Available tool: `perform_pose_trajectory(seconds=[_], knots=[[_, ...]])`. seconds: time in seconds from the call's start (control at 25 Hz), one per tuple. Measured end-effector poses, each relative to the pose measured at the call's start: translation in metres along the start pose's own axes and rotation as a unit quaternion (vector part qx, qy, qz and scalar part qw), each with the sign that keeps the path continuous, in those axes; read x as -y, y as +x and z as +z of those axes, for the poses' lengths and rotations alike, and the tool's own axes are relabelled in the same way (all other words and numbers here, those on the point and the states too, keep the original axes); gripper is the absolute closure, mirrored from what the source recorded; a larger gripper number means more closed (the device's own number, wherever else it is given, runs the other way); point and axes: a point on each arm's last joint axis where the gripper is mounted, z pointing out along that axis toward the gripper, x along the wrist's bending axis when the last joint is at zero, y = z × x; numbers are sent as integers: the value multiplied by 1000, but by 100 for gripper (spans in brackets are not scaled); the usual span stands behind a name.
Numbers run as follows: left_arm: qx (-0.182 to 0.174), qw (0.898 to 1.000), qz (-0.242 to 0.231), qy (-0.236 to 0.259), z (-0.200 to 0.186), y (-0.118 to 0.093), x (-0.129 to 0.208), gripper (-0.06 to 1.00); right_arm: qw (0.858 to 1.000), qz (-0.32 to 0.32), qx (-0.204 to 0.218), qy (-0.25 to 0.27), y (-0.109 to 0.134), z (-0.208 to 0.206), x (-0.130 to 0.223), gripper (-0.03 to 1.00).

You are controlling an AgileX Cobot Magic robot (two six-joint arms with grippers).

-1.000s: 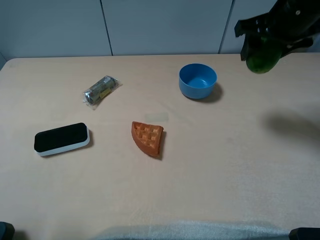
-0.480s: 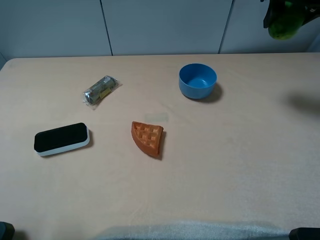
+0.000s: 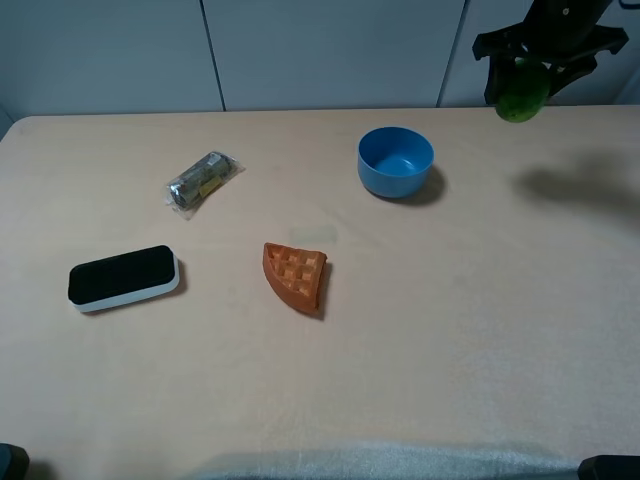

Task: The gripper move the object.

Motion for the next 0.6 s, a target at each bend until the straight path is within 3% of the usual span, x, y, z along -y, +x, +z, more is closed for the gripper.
perform_pose_trajectory(seconds=[0.6], knots=[[0,1000,0,0,0,0,0,18,997,-8,4,75,-3,79,4,47]])
